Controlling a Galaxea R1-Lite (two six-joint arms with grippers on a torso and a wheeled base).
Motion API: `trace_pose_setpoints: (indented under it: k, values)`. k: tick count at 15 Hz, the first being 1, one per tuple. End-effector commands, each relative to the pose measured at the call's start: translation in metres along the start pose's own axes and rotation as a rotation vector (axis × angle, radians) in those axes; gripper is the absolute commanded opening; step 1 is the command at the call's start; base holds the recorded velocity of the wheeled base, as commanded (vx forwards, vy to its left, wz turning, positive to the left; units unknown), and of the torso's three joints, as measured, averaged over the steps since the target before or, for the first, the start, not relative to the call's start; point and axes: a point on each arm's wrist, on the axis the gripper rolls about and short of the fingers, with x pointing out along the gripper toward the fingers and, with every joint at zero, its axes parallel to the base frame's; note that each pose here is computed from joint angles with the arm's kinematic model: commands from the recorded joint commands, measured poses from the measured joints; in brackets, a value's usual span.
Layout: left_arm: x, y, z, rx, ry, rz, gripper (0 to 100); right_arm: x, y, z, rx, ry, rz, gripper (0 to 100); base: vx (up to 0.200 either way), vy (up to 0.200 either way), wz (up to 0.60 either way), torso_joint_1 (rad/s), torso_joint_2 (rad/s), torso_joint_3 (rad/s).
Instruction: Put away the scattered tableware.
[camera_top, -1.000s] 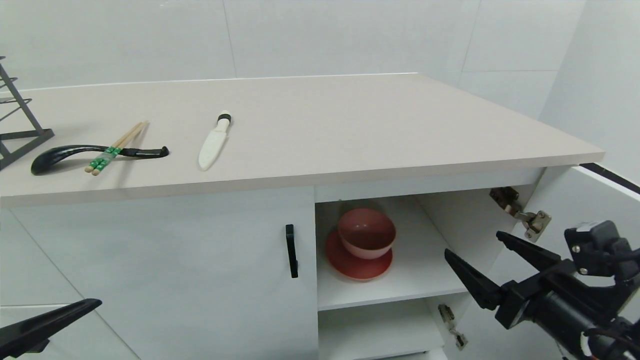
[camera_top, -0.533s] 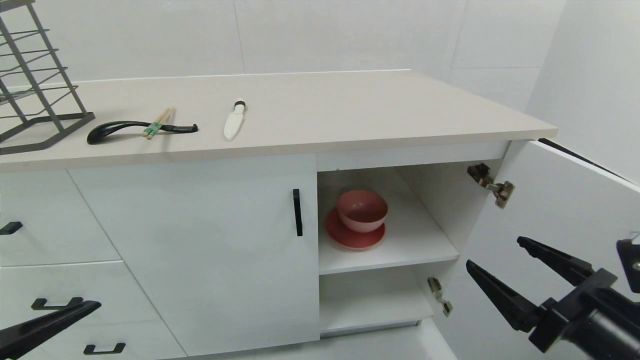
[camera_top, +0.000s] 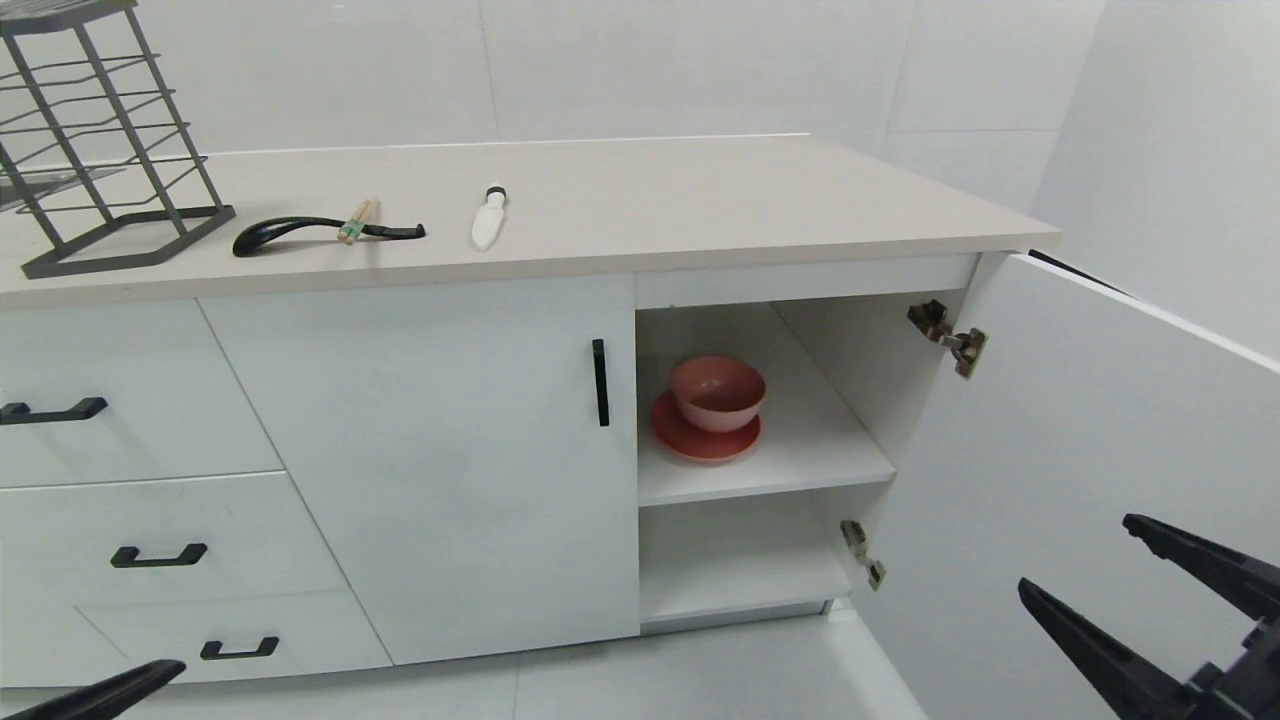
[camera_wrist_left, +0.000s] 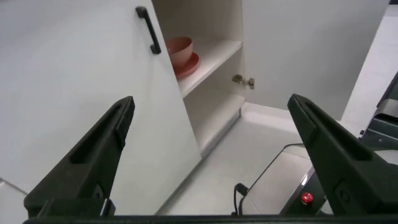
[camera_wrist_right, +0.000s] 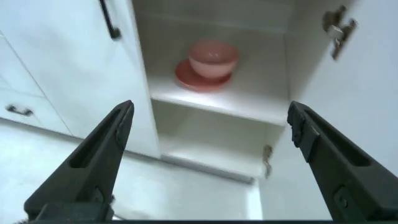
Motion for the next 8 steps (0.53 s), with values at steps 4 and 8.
trace_pose_setpoints:
  k: [4,8]
  values:
    - [-0.022,-0.012,-0.012,0.021,-0.06,0.134,100,-0.058,-0.027,-0.006,-0.034,-0.135,-0.215,100,0.0,0.0,0.0,0.0,0.0,0.0]
    - [-0.029,-0.019,-0.014,0.024,-0.11,0.277,100,-0.086,-0.032,0.0,-0.06,-0.205,-0.368,100,0.0,0.0,0.0,0.0,0.0,0.0]
